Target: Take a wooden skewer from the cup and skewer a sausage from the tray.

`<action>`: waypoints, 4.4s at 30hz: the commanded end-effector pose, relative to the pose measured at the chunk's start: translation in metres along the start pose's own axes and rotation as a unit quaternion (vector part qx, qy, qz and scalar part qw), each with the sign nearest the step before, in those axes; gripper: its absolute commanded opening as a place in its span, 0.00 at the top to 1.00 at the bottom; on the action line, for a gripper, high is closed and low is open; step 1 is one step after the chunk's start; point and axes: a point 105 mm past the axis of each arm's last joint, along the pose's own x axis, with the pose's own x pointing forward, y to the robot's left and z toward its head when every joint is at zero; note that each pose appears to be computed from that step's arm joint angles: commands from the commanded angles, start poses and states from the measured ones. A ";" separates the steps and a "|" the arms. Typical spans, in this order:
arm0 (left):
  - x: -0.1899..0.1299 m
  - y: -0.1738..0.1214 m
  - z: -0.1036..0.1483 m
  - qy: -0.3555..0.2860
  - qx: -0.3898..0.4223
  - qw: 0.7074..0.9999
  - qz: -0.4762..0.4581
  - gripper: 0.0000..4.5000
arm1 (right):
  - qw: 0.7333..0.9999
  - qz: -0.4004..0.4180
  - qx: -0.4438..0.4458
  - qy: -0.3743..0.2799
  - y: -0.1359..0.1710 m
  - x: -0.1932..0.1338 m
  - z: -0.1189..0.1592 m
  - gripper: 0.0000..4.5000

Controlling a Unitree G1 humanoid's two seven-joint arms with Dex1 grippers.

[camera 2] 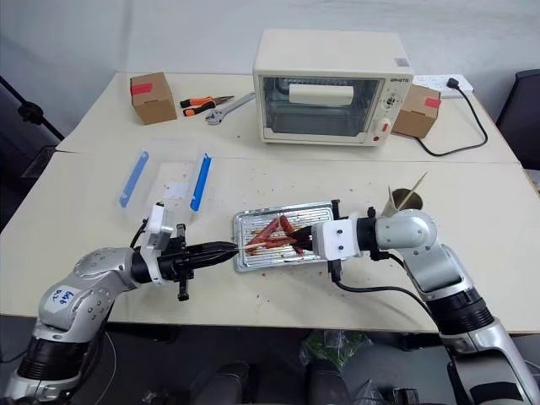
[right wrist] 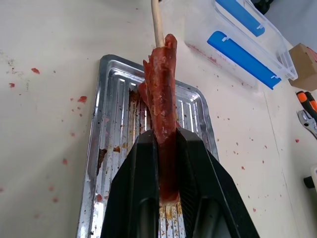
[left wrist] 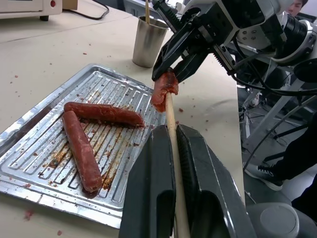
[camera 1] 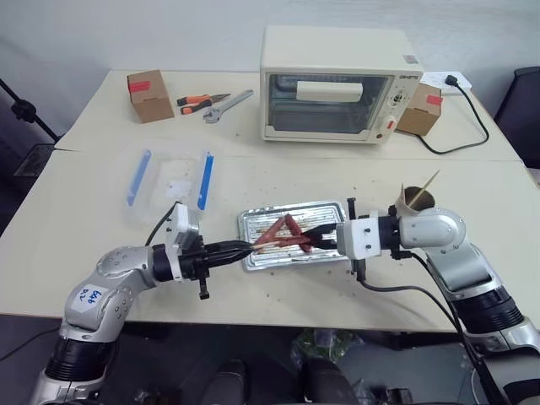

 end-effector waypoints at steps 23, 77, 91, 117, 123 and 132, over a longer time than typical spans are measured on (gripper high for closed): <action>0.024 0.001 0.007 -0.009 0.028 1.000 -0.008 1.00 | 0.998 0.007 -0.042 -0.036 -0.003 0.011 0.022 0.89; 0.024 0.019 0.009 -0.013 0.056 0.998 0.013 1.00 | 0.999 0.004 -0.035 -0.018 -0.006 0.002 0.012 0.37; -0.035 0.044 0.054 -0.039 0.368 0.917 0.148 1.00 | 0.965 -0.154 0.139 -0.160 0.002 -0.063 0.025 0.01; -0.098 0.146 0.053 -0.029 0.248 0.871 0.423 0.68 | 0.922 -0.256 0.195 -0.217 0.007 -0.073 0.050 0.00; -0.100 0.114 0.049 0.028 0.221 0.938 0.265 0.29 | 0.945 -0.190 0.199 -0.178 0.015 -0.080 0.040 0.00; -0.127 0.054 0.015 0.169 0.216 0.955 0.115 0.03 | 0.960 -0.119 0.223 -0.122 0.037 -0.094 0.016 0.00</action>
